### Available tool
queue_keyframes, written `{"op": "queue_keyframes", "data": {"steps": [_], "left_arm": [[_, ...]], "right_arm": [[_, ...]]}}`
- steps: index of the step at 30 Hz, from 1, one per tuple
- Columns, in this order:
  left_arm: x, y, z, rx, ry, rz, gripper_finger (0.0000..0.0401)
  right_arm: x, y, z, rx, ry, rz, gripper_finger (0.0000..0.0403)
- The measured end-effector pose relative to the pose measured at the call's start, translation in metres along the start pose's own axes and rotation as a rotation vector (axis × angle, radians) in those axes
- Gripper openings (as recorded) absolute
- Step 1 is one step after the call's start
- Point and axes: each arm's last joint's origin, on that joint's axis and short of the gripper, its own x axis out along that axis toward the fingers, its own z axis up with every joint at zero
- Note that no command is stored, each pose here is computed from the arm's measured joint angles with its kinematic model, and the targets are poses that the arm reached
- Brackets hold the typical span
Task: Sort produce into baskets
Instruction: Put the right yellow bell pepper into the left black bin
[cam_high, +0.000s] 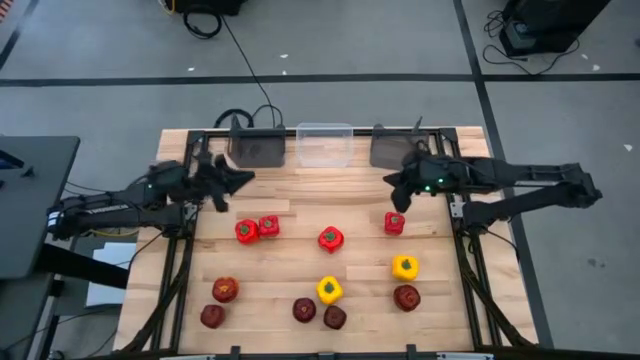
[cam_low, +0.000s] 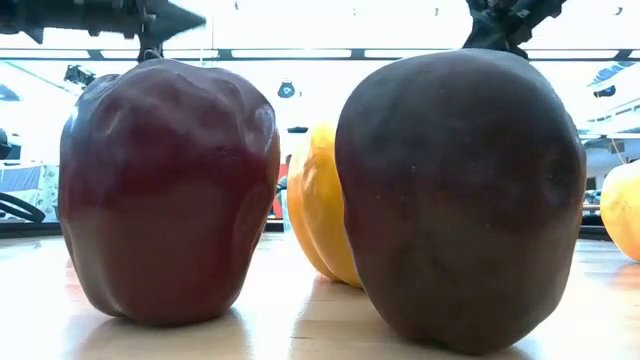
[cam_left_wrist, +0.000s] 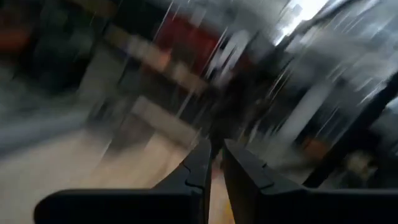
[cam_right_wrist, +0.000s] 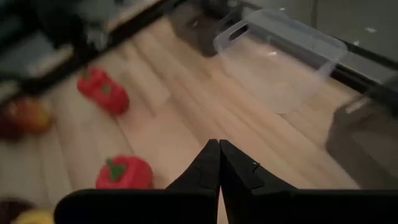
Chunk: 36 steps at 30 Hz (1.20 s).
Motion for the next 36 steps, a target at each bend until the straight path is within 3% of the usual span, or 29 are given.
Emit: {"op": "queue_keyframes", "data": {"steps": [5, 8, 10, 13, 16, 19, 22, 26, 32, 36], "left_arm": [[0.001, 0.012, -0.02, -0.001, 0.203, 0.12, 0.0045], [0.003, 0.016, -0.024, -0.096, 0.211, 0.213, 0.0045], [0.007, 0.018, -0.027, -0.099, 0.228, 0.239, 0.0047], [0.017, 0.019, -0.034, -0.053, 0.285, 0.227, 0.0061], [0.03, 0.016, -0.033, -0.014, 0.249, 0.181, 0.0084], [0.041, 0.007, -0.025, 0.03, 0.153, 0.051, 0.0102], [0.049, 0.001, -0.022, 0.08, 0.089, -0.008, 0.0109], [0.058, 0.006, -0.031, 0.113, 0.139, 0.019, 0.0109], [0.072, 0.014, -0.048, 0.141, 0.242, 0.042, 0.0098], [0.079, 0.016, -0.056, 0.138, 0.281, 0.046, 0.008]], "right_arm": [[0.003, 0.009, 0.008, -0.01, 0.13, -0.083, 0.0016], [0.005, 0.009, 0.005, 0.061, 0.173, -0.199, 0.0016], [0.008, 0.005, 0.0, 0.103, 0.232, -0.246, 0.0016], [0.013, 0.002, -0.006, 0.117, 0.368, -0.236, 0.0025], [0.014, 0.012, -0.01, 0.064, 0.464, -0.085, 0.0054], [0.011, 0.028, -0.02, 0.027, 0.549, 0.034, 0.0093], [0.001, 0.038, -0.034, 0.033, 0.634, 0.031, 0.0129], [-0.009, 0.053, -0.048, 0.095, 0.698, 0.035, 0.0164], [-0.005, 0.075, -0.078, 0.053, 0.815, -0.005, 0.0171], [-0.001, 0.086, -0.092, 0.023, 0.814, -0.058, 0.0167]]}}
